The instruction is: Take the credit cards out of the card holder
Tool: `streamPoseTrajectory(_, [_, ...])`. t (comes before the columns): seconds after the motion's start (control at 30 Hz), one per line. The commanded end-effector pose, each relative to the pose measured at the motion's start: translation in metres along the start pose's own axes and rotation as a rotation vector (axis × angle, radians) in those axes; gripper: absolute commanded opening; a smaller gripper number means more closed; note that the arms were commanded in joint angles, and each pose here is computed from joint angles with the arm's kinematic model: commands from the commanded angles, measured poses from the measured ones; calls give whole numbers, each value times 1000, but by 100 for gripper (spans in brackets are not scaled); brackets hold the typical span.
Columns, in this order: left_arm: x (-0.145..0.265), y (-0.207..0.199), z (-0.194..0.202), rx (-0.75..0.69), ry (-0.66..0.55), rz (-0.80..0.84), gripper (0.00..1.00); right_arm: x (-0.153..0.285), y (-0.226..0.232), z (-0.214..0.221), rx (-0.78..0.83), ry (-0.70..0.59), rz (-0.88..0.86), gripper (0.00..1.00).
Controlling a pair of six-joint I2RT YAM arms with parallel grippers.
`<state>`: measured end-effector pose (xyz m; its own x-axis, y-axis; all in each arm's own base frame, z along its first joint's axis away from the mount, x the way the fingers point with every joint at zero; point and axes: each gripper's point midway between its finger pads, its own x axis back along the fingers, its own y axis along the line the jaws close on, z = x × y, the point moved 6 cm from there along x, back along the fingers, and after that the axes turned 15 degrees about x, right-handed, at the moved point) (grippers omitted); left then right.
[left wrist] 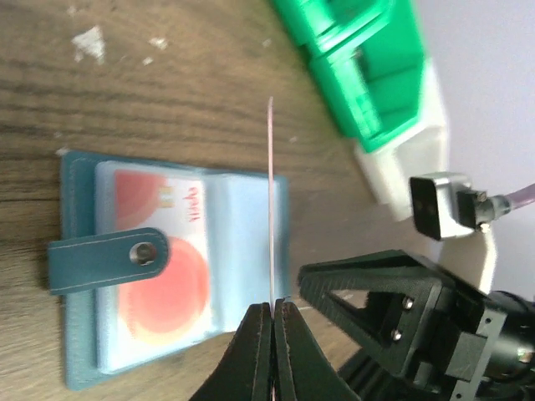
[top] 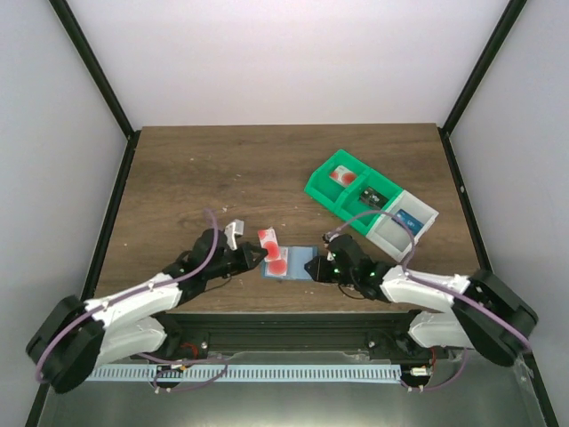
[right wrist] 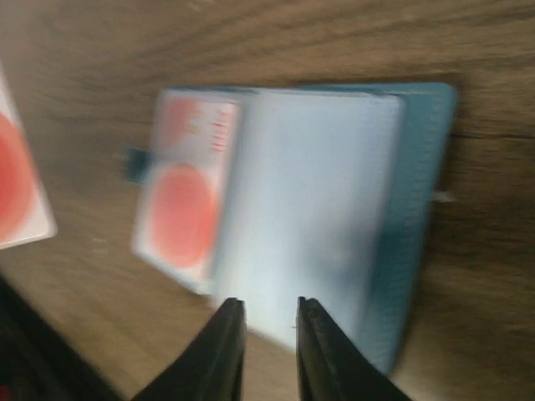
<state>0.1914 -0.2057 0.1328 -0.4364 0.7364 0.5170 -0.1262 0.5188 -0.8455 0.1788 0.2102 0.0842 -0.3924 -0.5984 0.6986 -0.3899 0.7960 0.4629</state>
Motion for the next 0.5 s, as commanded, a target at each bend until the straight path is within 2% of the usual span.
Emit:
streamPoseTrajectory(0.0, [23,-20,2,54,-36,212,0,29,38,-21,42,-77,-212,24])
streamPoseTrajectory(0.13, [38,-35,8,80,-6,370,0,59,64,-34,53,-197,-406,35])
streamPoseTrajectory(0.2, [43,-41,11,79,18,422,0,67,70,-36,44,-227,-450,39])
streamPoseTrajectory(0.47, [59,-55,25,63,95,638,0,73,96,-41,61,-224,-572,46])
